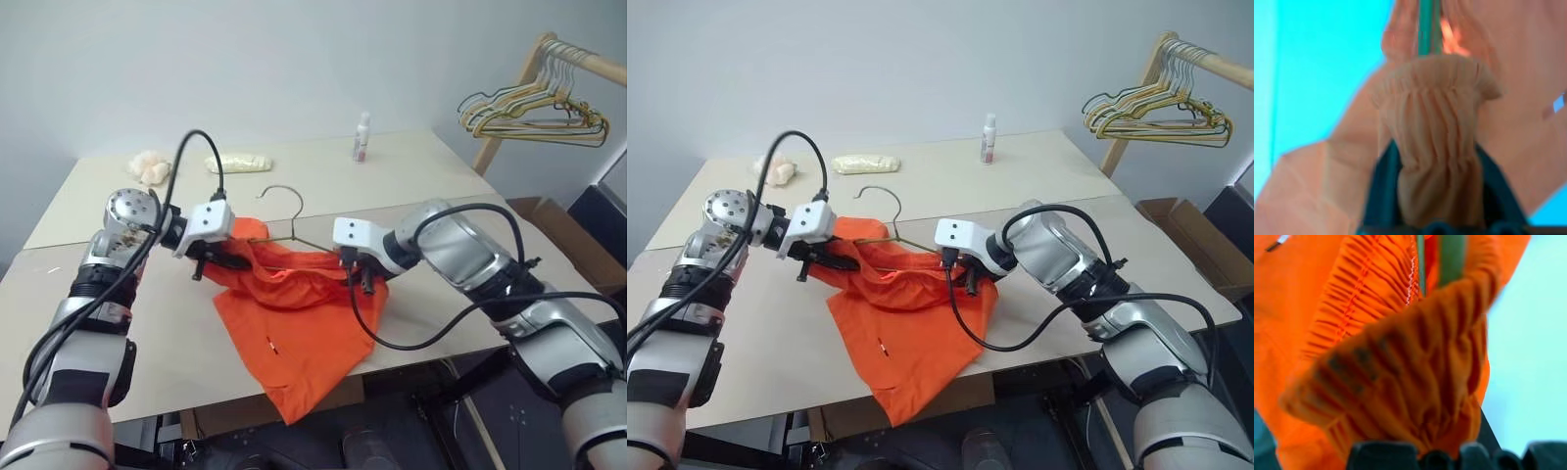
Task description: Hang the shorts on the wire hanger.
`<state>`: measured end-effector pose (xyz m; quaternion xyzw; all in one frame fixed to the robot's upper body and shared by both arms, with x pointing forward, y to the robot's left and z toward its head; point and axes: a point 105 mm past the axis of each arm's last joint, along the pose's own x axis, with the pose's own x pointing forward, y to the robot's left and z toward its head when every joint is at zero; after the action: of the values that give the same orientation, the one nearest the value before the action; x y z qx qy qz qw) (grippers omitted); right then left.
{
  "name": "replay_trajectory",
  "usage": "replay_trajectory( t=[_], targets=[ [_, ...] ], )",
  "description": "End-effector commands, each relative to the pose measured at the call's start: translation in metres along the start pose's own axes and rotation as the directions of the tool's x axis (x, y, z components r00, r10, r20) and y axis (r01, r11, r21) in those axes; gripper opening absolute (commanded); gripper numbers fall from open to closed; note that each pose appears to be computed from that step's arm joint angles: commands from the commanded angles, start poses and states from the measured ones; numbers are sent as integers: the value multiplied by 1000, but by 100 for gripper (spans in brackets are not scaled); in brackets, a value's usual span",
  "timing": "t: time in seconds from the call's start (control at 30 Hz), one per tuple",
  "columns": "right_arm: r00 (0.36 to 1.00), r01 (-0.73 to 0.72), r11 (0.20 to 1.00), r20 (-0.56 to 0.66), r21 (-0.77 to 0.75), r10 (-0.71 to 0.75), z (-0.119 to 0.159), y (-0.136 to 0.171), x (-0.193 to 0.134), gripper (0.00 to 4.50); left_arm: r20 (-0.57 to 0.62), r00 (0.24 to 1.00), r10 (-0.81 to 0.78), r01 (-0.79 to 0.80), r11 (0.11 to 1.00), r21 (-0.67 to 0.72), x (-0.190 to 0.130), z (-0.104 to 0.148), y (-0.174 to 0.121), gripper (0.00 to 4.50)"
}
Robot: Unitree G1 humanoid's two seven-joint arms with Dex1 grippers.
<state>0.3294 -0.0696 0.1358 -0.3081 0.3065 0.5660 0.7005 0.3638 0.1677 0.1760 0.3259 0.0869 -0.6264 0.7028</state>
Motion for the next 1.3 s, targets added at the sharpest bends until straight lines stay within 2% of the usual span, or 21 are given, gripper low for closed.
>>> replay_trajectory(
  t=[0.03,0.23,0.33,0.53,0.67,0.87,1.0,1.07,1.2,1.3],
  targets=[
    [996,9,995,89,99,-18,0,4,-19,0,86,985,153,-154,988,8,-29,24,25,265],
    [982,17,935,172,354,-83,-27,22,-45,0,140,932,335,-335,942,-21,-62,26,33,448],
    [971,27,881,199,473,-136,-40,34,-60,0,287,861,420,-405,907,-111,-66,49,38,448],
    [927,128,742,188,658,-326,-74,44,-85,0,580,672,461,-343,888,-307,-54,114,23,448],
    [854,257,574,94,778,-511,-111,38,-106,0,675,588,446,-231,892,-388,-43,146,6,448],
    [675,383,314,-31,869,-737,-138,21,-144,0,708,586,394,-161,913,-375,-30,160,-10,448],
    [580,410,144,-136,901,-803,-153,9,-164,0,720,576,387,-143,915,-377,-28,165,-12,448],
    [517,410,27,-208,912,-830,-162,-2,-181,0,726,572,382,-138,917,-374,-26,167,-13,448],
    [431,367,-162,-322,916,-843,-173,-19,-213,0,731,572,372,-133,921,-365,-25,170,-14,448],
    [423,314,-244,-366,917,-829,-176,-28,-230,0,729,575,372,-137,922,-363,-23,170,-13,448]
  ],
)
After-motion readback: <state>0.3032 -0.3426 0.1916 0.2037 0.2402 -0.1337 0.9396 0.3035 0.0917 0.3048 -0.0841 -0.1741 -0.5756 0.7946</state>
